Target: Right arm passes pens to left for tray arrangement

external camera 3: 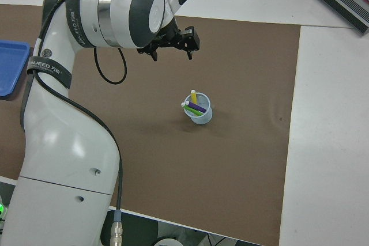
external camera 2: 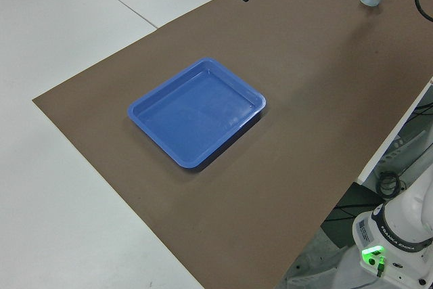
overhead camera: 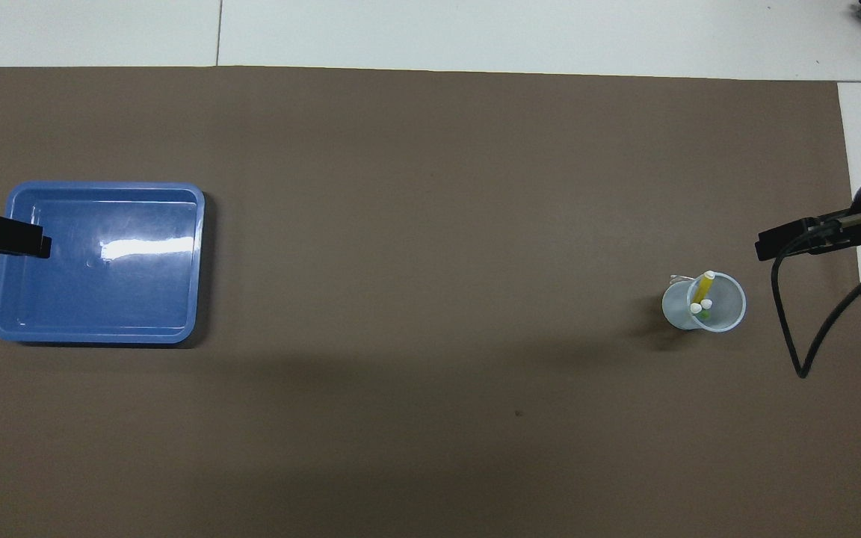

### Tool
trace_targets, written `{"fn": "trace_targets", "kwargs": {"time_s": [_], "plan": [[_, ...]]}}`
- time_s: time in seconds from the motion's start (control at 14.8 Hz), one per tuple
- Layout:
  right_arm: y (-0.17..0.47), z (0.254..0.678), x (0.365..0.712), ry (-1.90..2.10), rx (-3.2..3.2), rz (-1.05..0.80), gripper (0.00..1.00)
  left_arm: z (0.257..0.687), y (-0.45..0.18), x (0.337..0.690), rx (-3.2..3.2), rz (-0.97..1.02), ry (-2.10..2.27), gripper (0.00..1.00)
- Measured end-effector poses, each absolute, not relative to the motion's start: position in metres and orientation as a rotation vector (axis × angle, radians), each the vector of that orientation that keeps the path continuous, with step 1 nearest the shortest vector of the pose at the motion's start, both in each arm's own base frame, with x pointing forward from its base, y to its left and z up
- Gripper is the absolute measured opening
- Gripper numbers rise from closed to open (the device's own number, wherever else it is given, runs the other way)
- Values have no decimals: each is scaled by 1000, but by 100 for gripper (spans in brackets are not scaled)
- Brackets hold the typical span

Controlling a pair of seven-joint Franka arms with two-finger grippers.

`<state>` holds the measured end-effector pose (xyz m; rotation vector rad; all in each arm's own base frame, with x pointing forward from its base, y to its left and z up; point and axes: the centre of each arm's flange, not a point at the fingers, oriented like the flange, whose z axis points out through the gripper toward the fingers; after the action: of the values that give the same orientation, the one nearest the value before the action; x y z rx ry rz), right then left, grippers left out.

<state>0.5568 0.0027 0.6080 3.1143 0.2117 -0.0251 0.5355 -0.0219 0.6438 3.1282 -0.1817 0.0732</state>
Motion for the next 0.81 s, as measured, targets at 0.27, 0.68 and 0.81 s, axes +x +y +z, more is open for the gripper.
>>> {"fn": "trace_targets", "kwargs": {"time_s": [0.27, 0.68, 0.81], "plan": [[2, 608, 557, 211, 3114, -26, 100, 644, -22, 535, 3128, 73, -182, 100], [8, 609, 557, 226, 3113, -22, 100, 644, -22, 535, 3127, 74, -182, 100], [13, 609, 557, 239, 3112, -20, 100, 644, -22, 535, 3126, 74, -182, 100]]}}
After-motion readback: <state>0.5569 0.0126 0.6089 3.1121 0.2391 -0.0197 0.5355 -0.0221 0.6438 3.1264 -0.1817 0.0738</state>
